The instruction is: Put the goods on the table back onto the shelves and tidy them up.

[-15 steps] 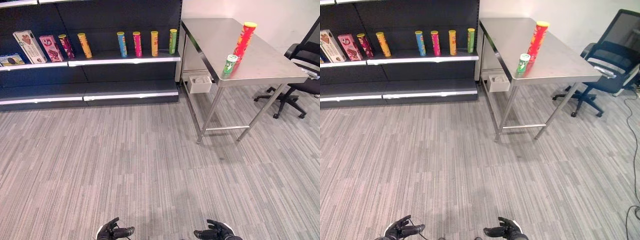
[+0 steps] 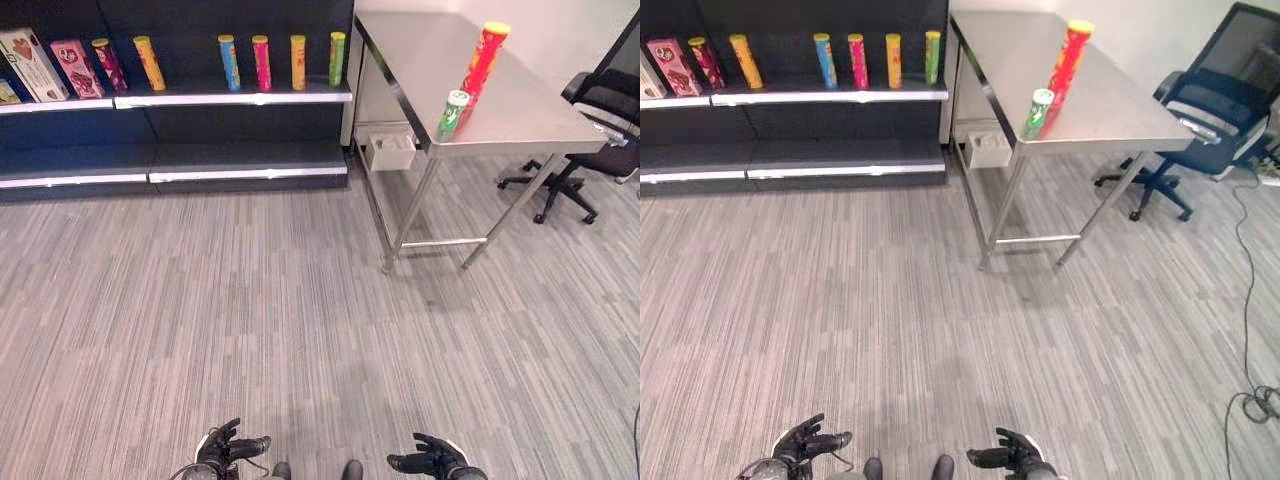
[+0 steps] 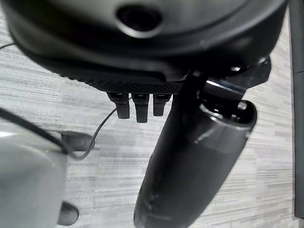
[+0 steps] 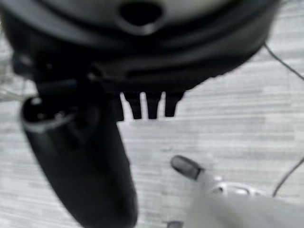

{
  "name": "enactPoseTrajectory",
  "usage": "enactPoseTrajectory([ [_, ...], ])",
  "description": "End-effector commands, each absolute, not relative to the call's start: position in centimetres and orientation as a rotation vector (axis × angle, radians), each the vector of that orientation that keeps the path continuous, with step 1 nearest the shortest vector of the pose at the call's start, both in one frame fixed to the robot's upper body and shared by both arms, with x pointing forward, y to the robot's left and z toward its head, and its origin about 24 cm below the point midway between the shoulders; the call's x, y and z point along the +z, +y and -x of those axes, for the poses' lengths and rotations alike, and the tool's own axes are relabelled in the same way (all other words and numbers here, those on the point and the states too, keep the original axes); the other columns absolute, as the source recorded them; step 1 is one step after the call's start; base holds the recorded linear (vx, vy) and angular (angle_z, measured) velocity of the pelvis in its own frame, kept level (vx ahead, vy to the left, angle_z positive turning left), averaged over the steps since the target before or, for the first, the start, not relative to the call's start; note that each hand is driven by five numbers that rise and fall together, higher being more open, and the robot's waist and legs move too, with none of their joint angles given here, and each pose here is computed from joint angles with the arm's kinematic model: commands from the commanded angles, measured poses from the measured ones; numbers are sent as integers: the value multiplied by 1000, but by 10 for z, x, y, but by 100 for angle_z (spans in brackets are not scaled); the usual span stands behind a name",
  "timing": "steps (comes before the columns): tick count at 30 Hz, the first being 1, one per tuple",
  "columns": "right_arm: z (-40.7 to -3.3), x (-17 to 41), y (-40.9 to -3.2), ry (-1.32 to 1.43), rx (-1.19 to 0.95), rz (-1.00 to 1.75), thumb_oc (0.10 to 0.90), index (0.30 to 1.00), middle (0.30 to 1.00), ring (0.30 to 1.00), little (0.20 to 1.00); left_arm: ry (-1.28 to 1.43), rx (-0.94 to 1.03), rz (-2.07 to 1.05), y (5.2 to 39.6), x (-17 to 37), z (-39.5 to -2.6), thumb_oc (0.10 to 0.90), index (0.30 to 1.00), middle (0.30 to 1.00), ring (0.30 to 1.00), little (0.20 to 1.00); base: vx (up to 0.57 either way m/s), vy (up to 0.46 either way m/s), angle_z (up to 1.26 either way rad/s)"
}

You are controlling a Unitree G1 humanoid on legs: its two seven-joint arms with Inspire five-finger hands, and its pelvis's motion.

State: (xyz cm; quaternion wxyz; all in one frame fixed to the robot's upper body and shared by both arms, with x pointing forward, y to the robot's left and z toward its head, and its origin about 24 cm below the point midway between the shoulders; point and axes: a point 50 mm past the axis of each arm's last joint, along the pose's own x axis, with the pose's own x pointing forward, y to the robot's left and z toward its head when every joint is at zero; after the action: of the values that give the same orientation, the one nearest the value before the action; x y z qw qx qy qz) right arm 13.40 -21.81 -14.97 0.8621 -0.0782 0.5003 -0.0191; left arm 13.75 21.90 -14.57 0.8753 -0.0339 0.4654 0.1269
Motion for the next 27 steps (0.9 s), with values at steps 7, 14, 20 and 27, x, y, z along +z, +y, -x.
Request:
enactPoseTrajectory([
  [7, -165, -132, -225, 898, -46, 187, 800, 900, 900, 900, 900, 906, 262, 87, 212, -142, -146, 800, 900, 900, 900, 900, 240, 116, 11],
  [14, -177, -129, -203, 848, 9, 156, 800, 900, 900, 900, 900, 920, 332, 67, 233, -142, -137, 800, 900, 900, 900, 900, 311, 195, -36],
  [20, -180, -128, -202, 840, 5, 139, 800, 900, 900, 900, 900, 889, 350, 11, 253, -133, -144, 800, 900, 900, 900, 900, 272, 322, -8],
  [27, -160, -137, -218, 928, -54, 138, 800, 900, 900, 900, 900, 893, 292, -17, 250, -133, -145, 800, 900, 900, 900, 900, 315, 84, 28],
])
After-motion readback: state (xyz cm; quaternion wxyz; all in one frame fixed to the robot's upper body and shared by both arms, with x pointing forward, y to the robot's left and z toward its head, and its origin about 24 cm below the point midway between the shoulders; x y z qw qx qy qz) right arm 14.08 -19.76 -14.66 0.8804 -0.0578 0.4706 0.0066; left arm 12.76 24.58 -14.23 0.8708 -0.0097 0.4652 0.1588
